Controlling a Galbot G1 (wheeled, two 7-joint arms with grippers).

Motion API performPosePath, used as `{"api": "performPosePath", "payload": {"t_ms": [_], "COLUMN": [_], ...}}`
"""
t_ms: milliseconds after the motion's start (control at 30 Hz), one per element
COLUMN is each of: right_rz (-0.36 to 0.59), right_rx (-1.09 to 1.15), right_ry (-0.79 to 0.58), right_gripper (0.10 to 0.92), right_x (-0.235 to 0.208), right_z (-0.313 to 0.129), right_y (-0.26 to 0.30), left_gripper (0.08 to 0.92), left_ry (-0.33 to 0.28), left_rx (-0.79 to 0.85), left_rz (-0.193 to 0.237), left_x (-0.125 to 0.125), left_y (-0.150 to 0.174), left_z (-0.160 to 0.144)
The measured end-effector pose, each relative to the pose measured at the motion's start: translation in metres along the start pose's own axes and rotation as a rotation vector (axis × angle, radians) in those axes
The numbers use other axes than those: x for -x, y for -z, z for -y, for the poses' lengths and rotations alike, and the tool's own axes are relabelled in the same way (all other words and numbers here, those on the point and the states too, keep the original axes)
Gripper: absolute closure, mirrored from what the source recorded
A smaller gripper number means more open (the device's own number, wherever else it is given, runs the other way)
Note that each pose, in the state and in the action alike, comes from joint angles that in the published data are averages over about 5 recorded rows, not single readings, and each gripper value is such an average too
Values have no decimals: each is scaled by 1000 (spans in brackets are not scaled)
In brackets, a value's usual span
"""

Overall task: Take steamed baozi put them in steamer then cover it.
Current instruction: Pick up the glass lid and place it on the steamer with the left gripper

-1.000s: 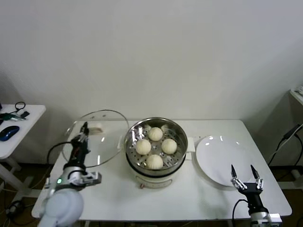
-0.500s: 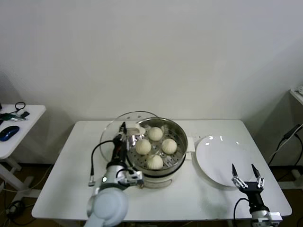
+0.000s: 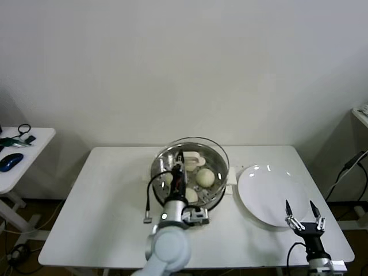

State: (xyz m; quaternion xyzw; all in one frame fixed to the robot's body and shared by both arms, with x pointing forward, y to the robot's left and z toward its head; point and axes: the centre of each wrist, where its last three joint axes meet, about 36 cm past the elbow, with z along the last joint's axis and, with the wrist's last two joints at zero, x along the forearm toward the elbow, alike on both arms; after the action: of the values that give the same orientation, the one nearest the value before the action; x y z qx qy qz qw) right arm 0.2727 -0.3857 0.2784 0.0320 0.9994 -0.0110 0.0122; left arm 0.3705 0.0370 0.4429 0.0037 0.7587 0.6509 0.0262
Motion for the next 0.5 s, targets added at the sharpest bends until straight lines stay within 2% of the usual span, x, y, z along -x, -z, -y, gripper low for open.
{"api": "performPosePath", "payload": {"t_ms": [500], "right_rz": [13], "right_rx": [11], "right_ry": [-8], "right_gripper": [200], "right_x": [-1], "right_z": [-3], "right_y": [-2], "left_gripper": [862], "left_ry": [-13], "left_rx": [69], "left_rz": [-22], "left_x": [10], "left_y": [5], "left_z": [30]}}
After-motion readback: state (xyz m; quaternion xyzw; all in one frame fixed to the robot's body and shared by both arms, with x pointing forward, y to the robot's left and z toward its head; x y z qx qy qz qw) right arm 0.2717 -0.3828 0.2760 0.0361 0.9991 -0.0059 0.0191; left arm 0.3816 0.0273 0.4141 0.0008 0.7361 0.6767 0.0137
